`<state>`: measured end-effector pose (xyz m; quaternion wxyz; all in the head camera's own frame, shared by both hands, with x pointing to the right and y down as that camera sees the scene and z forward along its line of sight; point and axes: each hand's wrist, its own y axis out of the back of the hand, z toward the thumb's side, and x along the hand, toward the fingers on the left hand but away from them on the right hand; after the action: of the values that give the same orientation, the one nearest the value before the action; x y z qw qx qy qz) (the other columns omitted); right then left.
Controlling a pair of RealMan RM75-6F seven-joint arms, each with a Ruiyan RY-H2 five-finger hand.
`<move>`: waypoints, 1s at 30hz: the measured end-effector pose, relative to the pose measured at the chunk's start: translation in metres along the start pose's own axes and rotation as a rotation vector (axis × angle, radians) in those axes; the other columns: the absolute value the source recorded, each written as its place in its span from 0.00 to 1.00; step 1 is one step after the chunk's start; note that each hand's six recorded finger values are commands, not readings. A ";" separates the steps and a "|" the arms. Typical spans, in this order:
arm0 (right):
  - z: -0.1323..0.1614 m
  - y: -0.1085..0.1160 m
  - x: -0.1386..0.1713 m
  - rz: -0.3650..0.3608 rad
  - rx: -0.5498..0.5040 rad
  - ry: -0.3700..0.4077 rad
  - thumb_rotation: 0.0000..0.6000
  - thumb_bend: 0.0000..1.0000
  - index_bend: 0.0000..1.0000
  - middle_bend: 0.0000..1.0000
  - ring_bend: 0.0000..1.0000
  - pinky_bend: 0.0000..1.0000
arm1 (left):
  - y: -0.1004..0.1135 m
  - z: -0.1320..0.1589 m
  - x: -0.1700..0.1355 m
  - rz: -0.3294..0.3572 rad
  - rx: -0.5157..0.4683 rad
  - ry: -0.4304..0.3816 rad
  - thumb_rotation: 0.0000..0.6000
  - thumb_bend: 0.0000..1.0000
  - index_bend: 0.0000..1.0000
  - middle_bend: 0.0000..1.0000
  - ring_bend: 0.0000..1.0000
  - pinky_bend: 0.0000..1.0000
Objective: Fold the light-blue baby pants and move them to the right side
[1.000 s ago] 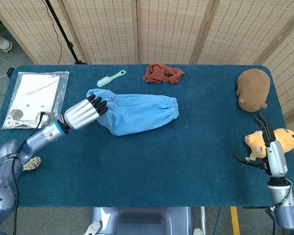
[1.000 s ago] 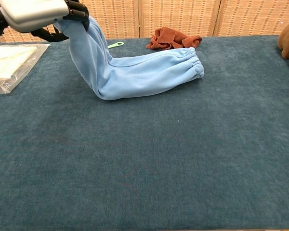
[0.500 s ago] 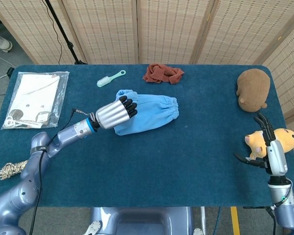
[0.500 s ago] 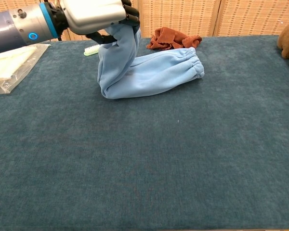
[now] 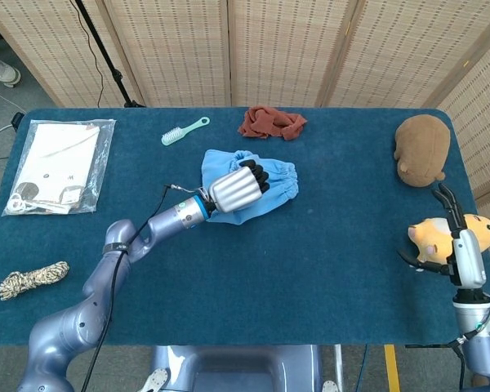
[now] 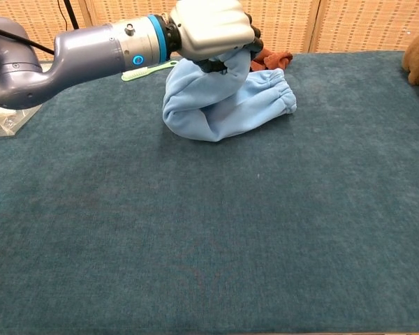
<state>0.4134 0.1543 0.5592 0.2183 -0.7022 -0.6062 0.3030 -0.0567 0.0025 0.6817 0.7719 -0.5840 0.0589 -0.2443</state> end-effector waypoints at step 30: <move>0.002 0.000 0.003 0.013 -0.017 0.003 1.00 0.00 0.08 0.04 0.00 0.01 | 0.028 -0.018 0.011 0.151 -0.223 0.302 1.00 0.13 0.00 0.00 0.00 0.14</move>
<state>0.4120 0.1568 0.5577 0.2113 -0.7084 -0.6038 0.2983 -0.0455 -0.0125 0.6524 0.7009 -0.6166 0.2442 -0.2626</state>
